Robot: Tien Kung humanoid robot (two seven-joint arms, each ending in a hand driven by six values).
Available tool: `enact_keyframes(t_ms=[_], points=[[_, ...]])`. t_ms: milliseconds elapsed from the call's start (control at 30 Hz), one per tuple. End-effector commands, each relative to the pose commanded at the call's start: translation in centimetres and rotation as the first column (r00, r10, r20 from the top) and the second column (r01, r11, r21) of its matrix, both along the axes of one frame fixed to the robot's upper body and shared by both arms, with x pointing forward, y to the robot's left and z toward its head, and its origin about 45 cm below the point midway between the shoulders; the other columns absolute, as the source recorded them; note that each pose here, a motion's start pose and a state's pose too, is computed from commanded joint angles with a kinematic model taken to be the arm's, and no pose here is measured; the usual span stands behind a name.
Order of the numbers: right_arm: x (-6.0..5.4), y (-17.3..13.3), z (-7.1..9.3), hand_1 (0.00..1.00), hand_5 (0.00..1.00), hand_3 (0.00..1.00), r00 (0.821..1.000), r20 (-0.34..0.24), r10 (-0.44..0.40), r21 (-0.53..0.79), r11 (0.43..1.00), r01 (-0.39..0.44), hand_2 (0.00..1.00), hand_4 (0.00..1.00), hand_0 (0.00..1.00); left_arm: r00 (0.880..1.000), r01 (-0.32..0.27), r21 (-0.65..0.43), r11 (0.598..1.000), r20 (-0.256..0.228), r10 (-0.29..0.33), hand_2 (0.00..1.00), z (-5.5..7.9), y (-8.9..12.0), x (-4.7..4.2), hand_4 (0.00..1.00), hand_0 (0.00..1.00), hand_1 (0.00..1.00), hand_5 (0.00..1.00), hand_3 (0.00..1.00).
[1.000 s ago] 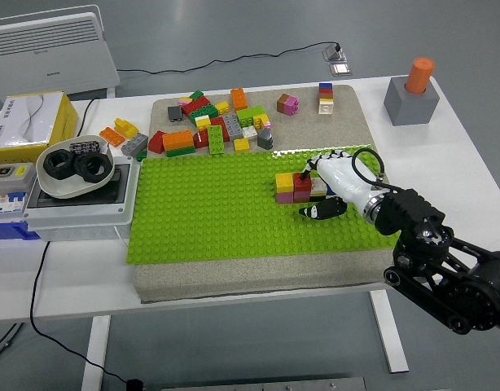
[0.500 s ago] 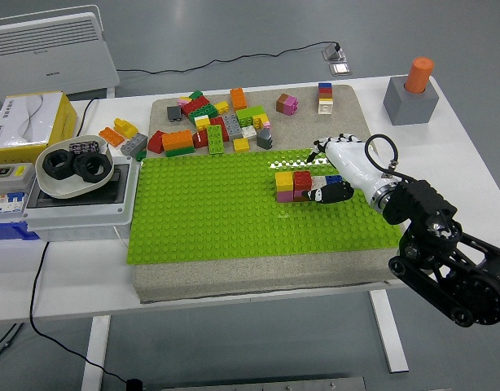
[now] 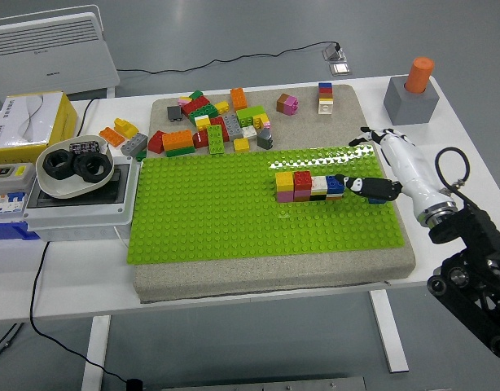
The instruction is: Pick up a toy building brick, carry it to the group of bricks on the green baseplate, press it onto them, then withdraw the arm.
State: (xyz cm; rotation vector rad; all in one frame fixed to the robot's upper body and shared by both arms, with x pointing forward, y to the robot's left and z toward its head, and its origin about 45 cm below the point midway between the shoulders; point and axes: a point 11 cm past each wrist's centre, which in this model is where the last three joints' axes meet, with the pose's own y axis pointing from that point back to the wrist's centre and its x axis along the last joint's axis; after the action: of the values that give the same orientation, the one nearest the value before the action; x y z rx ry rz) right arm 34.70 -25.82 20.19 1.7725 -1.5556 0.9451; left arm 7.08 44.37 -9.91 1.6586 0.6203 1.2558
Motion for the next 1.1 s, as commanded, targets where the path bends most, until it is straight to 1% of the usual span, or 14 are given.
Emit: enact_keyframes(t_ms=[33, 67, 133, 233, 267, 433, 467, 633, 667, 833, 867, 1033, 1067, 1100], points=[[-0.2, -0.6, -0.1, 0.803, 0.31, 0.685, 1.0, 0.003, -0.017, 0.005, 1.0, 0.017, 0.827, 0.856, 0.876, 1.0, 0.002, 0.0, 1.0, -0.001, -0.002, 0.506, 0.0, 0.0, 0.03, 0.653, 0.717, 0.596, 0.595, 0.609], [-0.4, -1.2, -0.2, 0.69, 0.252, 0.711, 0.999, 0.007, -0.033, 0.009, 0.999, 0.033, 0.746, 0.834, 0.821, 1.0, 0.005, 0.0, 1.0, -0.002, -0.005, 0.533, 0.0, 0.0, 0.06, 0.65, 0.718, 0.599, 0.593, 0.611], [-0.7, -2.5, 0.1, 0.69, 0.252, 0.711, 0.997, 0.025, -0.07, 0.013, 0.997, 0.07, 0.746, 0.834, 0.821, 1.0, 0.015, -0.001, 1.0, -0.004, -0.015, 0.533, 0.0, 0.0, 0.22, 0.65, 0.718, 0.599, 0.593, 0.611], [-0.9, -3.9, 0.6, 0.69, 0.252, 0.711, 0.994, 0.045, -0.103, 0.004, 0.995, 0.103, 0.746, 0.834, 0.821, 1.0, 0.025, -0.002, 1.0, -0.007, -0.025, 0.533, 0.1, 0.1, 0.4, 0.65, 0.718, 0.599, 0.593, 0.611], [-0.9, -4.4, 0.8, 0.622, 0.236, 0.719, 0.992, 0.05, -0.113, -0.004, 0.994, 0.113, 0.642, 0.851, 0.79, 1.0, 0.026, -0.001, 1.0, -0.007, -0.026, 0.573, 0.1, 0.1, 0.43, 0.647, 0.719, 0.603, 0.597, 0.613], [-1.3, -7.0, 1.4, 0.622, 0.236, 0.719, 0.986, 0.063, -0.153, -0.054, 0.986, 0.157, 0.642, 0.851, 0.79, 1.0, 0.015, -0.002, 1.0, 0.001, -0.015, 0.573, 0.2, 0.2, 0.42, 0.647, 0.719, 0.603, 0.597, 0.613], [-1.3, -7.4, 1.5, 0.542, 0.256, 0.697, 0.985, 0.066, -0.16, -0.063, 0.984, 0.164, 0.535, 0.868, 0.778, 1.0, 0.012, -0.002, 1.0, 0.003, -0.012, 0.565, 0.2, 0.3, 0.4, 0.645, 0.72, 0.606, 0.589, 0.611], [-1.5, -8.6, 2.0, 0.542, 0.256, 0.697, 0.98, 0.08, -0.185, -0.069, 0.979, 0.19, 0.535, 0.868, 0.778, 1.0, 0.01, -0.006, 1.0, 0.001, -0.01, 0.565, 0.2, 0.3, 0.37, 0.645, 0.72, 0.606, 0.589, 0.611], [-1.5, -8.6, 1.9, 0.462, 0.245, 0.671, 0.979, 0.08, -0.187, -0.068, 0.979, 0.193, 0.434, 0.865, 0.768, 1.0, 0.011, -0.007, 1.0, -0.002, -0.011, 0.562, 0.1, 0.2, 0.37, 0.637, 0.72, 0.606, 0.577, 0.61], [-1.7, -9.0, 1.7, 0.462, 0.245, 0.671, 0.978, 0.073, -0.193, -0.078, 0.977, 0.199, 0.434, 0.865, 0.768, 1.0, 0.007, -0.013, 1.0, -0.016, -0.007, 0.562, 0.0, 0.2, 0.0, 0.637, 0.72, 0.606, 0.577, 0.61], [-1.6, -9.0, 1.8, 0.456, 0.222, 0.661, 0.979, 0.074, -0.19, -0.086, 0.977, 0.196, 0.424, 0.851, 0.768, 1.0, 0.003, -0.013, 1.0, -0.018, -0.003, 0.555, 0.0, 0.2, -0.13, 0.631, 0.721, 0.606, 0.572, 0.61], [-1.1, -8.4, 2.3, 0.456, 0.222, 0.661, 0.985, 0.082, -0.151, -0.17, 0.972, 0.164, 0.424, 0.851, 0.768, 1.0, -0.011, -0.011, 1.0, -0.029, 0.01, 0.555, 0.0, 0.3, -0.62, 0.631, 0.721, 0.606, 0.572, 0.61], [-1.0, -8.3, 2.4, 0.586, 0.206, 0.656, 0.987, 0.081, -0.142, -0.19, 0.97, 0.155, 0.627, 0.842, 0.782, 0.999, -0.012, -0.011, 1.0, -0.031, 0.011, 0.547, 0.0, 0.3, -0.67, 0.63, 0.721, 0.606, 0.57, 0.609], [-0.8, -8.0, 2.5, 0.586, 0.206, 0.656, 0.989, 0.077, -0.129, -0.218, 0.965, 0.143, 0.627, 0.842, 0.782, 0.999, -0.011, -0.011, 1.0, -0.034, 0.011, 0.547, 0.0, 0.3, -0.72, 0.63, 0.721, 0.606, 0.57, 0.609]])
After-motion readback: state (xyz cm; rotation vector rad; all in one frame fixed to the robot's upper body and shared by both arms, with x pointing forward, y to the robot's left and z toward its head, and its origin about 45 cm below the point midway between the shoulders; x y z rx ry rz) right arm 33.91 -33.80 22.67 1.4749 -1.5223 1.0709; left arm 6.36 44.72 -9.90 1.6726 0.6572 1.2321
